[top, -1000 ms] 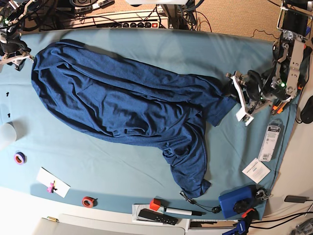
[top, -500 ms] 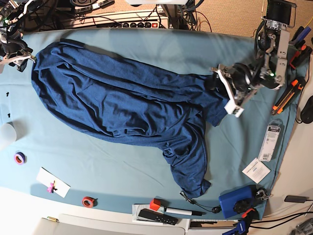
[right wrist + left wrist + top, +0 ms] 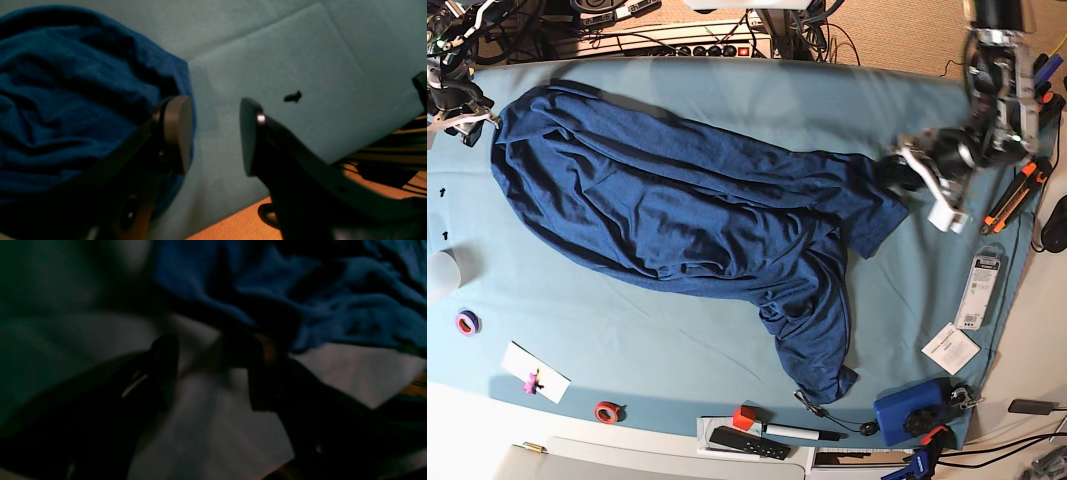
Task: Layout the t-shirt on the table in an organized manner, then fold the t-shirt properly
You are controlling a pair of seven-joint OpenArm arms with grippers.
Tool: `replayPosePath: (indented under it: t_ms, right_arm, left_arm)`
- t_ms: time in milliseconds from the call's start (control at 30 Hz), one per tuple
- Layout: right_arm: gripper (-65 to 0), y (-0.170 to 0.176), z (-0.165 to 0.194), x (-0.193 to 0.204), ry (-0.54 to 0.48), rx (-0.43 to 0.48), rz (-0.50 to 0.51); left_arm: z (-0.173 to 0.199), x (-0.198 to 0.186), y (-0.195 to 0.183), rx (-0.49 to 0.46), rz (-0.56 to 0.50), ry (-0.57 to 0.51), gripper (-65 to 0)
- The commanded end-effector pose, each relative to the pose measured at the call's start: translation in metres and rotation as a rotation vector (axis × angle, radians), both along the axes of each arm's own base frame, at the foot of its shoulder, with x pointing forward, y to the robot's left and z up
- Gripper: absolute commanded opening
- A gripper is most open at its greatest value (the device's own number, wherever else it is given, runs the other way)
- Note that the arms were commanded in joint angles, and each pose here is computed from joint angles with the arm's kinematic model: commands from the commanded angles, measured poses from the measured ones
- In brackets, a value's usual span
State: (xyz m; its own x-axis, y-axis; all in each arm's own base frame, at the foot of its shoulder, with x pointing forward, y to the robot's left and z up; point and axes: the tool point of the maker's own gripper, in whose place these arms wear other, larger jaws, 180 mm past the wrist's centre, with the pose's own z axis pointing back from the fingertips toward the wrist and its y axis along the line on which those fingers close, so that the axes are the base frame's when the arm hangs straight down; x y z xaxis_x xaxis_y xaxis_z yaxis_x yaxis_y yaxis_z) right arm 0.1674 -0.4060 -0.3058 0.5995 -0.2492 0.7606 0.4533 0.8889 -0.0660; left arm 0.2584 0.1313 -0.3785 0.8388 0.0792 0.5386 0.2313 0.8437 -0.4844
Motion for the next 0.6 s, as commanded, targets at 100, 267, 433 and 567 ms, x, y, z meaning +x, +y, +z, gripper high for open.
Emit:
replayPosePath:
  t_ms: [100,267,433,567]
  right_arm:
    - [-40.7,-0.004,0.011,0.002,-0.01,-0.028,0.01]
    - [-40.7,0.003,0.002,-0.002,0.001,0.007,0.003]
    - [-40.7,0.019,-0.008,-0.002,-0.031,0.075,-0.002]
    - [-40.7,0.02,-0.01,-0.003,-0.035,0.081,-0.005]
  left_arm:
    - [0.014,0.005,-0.025,-0.105,-0.007,-0.043,-31.5]
    - [0.017,0.006,-0.035,-0.146,-0.007,-0.053,-31.5]
    - [0.015,0.01,-0.032,-0.12,0.01,-0.072,-31.5]
    - [0.013,0.012,-0.027,-0.083,0.021,-0.087,-31.5]
